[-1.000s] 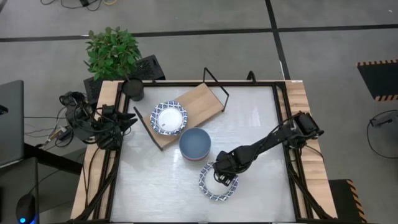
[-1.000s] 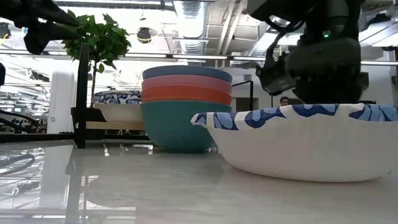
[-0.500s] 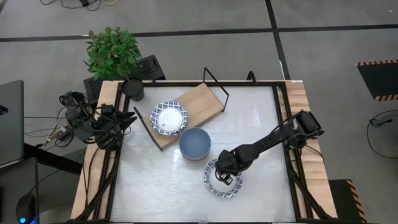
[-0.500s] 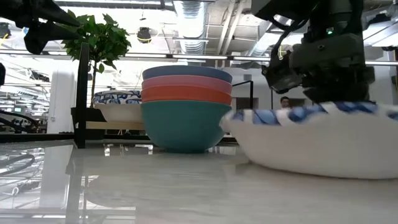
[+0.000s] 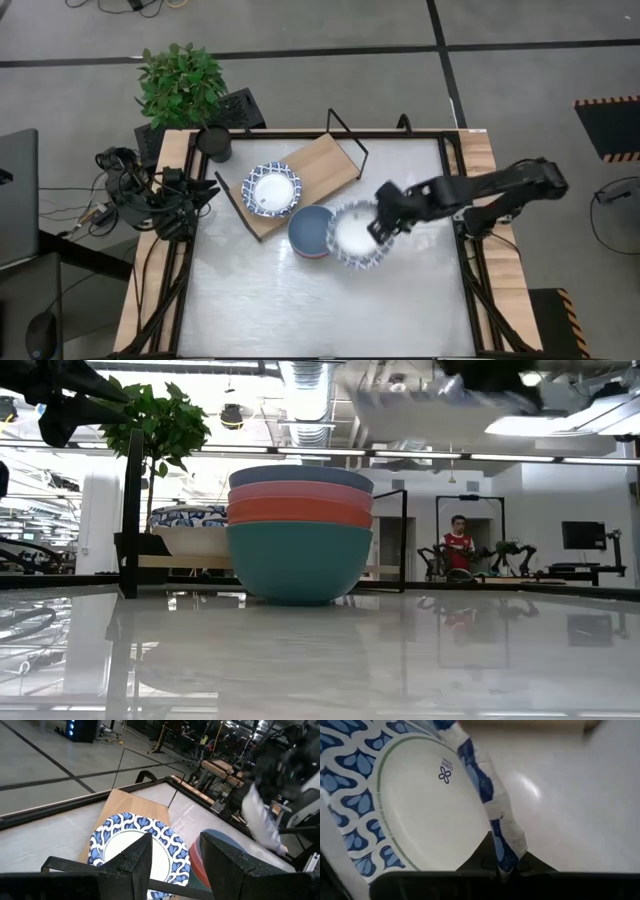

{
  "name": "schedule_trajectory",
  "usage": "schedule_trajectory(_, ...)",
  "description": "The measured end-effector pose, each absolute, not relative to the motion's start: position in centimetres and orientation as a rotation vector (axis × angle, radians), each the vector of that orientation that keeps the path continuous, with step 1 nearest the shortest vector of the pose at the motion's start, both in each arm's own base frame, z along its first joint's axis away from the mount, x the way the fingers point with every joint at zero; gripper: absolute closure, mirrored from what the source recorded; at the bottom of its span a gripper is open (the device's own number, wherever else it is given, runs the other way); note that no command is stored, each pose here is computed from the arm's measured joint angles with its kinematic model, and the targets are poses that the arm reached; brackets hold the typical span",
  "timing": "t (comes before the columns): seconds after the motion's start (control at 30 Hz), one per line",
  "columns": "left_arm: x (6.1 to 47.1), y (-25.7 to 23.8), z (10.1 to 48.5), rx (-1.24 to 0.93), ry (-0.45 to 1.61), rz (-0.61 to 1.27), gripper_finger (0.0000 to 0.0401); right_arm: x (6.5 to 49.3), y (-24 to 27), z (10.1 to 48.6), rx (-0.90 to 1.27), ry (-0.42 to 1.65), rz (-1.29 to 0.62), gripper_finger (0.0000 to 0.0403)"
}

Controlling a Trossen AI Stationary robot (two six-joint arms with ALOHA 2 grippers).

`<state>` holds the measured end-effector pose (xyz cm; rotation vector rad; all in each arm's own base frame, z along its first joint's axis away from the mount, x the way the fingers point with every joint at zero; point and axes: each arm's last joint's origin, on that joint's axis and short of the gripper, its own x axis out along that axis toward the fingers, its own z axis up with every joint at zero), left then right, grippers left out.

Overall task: Place and stack bowls onto a shelf
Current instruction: Stack the white blue patterned bowl on top of the white blue patterned bowl on the shelf

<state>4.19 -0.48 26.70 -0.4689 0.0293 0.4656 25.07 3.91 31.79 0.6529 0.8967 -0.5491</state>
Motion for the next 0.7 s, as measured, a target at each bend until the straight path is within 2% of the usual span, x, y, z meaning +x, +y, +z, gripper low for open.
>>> schedule_trajectory(0.17,4.2,-0.5,26.7,-0.458,0.031,0.467,0.025,25.3,0.9,35.4,0.592,0.583,-0.493,0.0384)
schedule_trajectory(0.3,4.2,-0.5,26.7,-0.458,0.029,0.47,0.025,27.3,-1.7,36.4,0.548,0.423,-0.446,0.0384)
schedule_trajectory(0.53,4.2,-0.5,26.7,-0.456,0.03,0.47,0.025,32.6,-6.2,35.2,0.571,0.227,-0.318,0.0384)
schedule_trajectory(0.7,4.2,-0.5,26.7,-0.456,0.031,0.47,0.025,35.6,-9.0,32.6,0.649,0.179,-0.253,0.0384)
